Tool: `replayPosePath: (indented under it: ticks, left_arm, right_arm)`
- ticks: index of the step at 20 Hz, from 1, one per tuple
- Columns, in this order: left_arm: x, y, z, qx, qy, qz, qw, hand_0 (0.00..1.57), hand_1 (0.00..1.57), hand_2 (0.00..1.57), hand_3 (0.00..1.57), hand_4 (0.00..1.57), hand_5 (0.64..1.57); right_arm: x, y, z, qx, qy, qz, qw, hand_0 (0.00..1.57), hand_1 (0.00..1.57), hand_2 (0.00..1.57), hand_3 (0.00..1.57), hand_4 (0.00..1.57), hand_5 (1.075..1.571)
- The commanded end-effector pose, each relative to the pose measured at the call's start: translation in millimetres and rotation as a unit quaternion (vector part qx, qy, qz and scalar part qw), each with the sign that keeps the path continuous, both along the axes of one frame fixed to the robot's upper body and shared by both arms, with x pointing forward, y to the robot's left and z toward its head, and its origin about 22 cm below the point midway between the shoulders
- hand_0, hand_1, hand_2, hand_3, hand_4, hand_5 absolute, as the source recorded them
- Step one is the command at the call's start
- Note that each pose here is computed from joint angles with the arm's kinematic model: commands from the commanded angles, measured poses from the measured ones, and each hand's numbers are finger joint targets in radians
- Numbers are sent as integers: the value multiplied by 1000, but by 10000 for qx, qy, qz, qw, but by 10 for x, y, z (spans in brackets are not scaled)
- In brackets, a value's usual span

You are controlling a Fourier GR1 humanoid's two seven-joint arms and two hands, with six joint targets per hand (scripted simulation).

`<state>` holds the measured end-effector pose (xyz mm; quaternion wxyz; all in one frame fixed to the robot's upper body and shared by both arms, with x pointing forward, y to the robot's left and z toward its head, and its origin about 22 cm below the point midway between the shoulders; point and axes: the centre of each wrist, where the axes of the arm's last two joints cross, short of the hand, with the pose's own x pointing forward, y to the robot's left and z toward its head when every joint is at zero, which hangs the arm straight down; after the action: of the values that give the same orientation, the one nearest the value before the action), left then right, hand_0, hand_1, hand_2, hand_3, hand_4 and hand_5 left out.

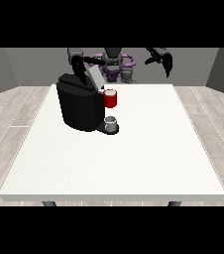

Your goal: Insert the coffee pod into the coffee machine and close the lid

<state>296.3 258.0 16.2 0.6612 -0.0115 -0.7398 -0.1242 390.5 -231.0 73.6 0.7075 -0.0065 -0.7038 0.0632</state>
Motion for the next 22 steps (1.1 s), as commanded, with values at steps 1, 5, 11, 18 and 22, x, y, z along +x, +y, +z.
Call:
replayPosePath:
  ticks: [1,5,11,18,22]
  left_arm:
    - [-82,-37,-64,7,20,208,9998,0,0,0,0,352,1571]
    - [-3,117,90,41,-12,229,9997,0,0,0,0,346,1571]
    - [25,-17,146,120,-191,103,9997,0,0,0,0,380,1571]
    - [65,-159,258,141,-147,-161,9997,0,0,0,0,383,1571]
    - [52,-127,163,118,-356,-283,9989,0,0,0,0,331,1571]
  right_arm:
    - [7,299,28,-32,18,251,9997,0,0,0,0,0,1571]
    - [87,35,122,-239,-279,236,9990,0,0,0,0,204,1571]
    - [228,409,440,-592,-586,499,9953,0,0,0,0,118,1571]
    - [255,550,662,-733,-681,561,9934,0,0,0,0,0,1571]
    - [242,649,924,-854,-1003,563,9897,0,0,0,0,0,1571]
